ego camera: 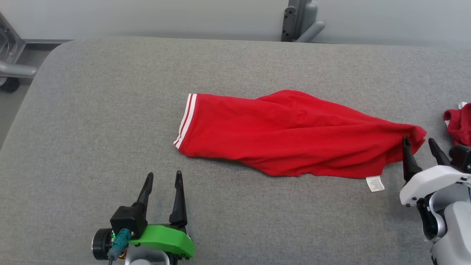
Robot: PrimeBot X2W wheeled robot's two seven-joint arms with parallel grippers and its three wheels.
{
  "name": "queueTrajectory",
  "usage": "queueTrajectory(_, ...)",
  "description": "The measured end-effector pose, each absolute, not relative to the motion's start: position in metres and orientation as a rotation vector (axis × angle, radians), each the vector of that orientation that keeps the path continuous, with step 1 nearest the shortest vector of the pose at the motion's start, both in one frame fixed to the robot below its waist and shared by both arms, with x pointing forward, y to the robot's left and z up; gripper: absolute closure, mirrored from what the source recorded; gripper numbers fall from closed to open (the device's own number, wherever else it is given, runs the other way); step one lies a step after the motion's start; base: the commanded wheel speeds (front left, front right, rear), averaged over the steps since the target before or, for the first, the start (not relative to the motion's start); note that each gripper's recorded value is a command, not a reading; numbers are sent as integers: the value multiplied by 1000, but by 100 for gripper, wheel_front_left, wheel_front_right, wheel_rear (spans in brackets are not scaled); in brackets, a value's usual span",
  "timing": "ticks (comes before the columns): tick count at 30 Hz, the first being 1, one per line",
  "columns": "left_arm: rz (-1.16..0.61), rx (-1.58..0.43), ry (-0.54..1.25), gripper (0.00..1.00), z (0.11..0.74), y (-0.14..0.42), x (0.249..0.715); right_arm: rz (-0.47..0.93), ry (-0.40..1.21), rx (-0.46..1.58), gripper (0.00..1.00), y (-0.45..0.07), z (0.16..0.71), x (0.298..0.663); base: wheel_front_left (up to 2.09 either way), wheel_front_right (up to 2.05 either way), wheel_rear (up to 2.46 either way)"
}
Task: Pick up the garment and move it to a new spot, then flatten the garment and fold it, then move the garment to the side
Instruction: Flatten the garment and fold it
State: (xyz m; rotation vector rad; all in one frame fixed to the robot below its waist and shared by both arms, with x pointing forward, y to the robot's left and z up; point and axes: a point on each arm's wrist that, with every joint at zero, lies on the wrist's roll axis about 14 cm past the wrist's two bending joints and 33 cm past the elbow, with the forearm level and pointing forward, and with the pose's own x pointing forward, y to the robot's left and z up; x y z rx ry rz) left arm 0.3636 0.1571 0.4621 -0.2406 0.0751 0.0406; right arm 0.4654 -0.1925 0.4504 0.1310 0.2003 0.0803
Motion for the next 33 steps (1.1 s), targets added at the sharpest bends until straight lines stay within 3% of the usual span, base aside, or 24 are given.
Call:
queueTrajectory(8,-105,-261,143,0,447,111,368,-26,45,114,0,-235,480,439,0,0,0)
queueTrajectory(15,-212,-188,211,0,428,80,388,-37,-98,155,0,-228,514,416,0,0,0)
queueTrajectory(31,-255,-19,304,0,390,62,424,-137,-86,190,0,-247,504,383,0,0,0)
queueTrajectory(32,-247,-4,307,17,389,64,425,-141,-84,191,0,-248,503,382,0,0,0)
queueTrajectory(33,-237,2,304,55,389,67,428,-142,-83,192,0,-248,503,381,0,0,0)
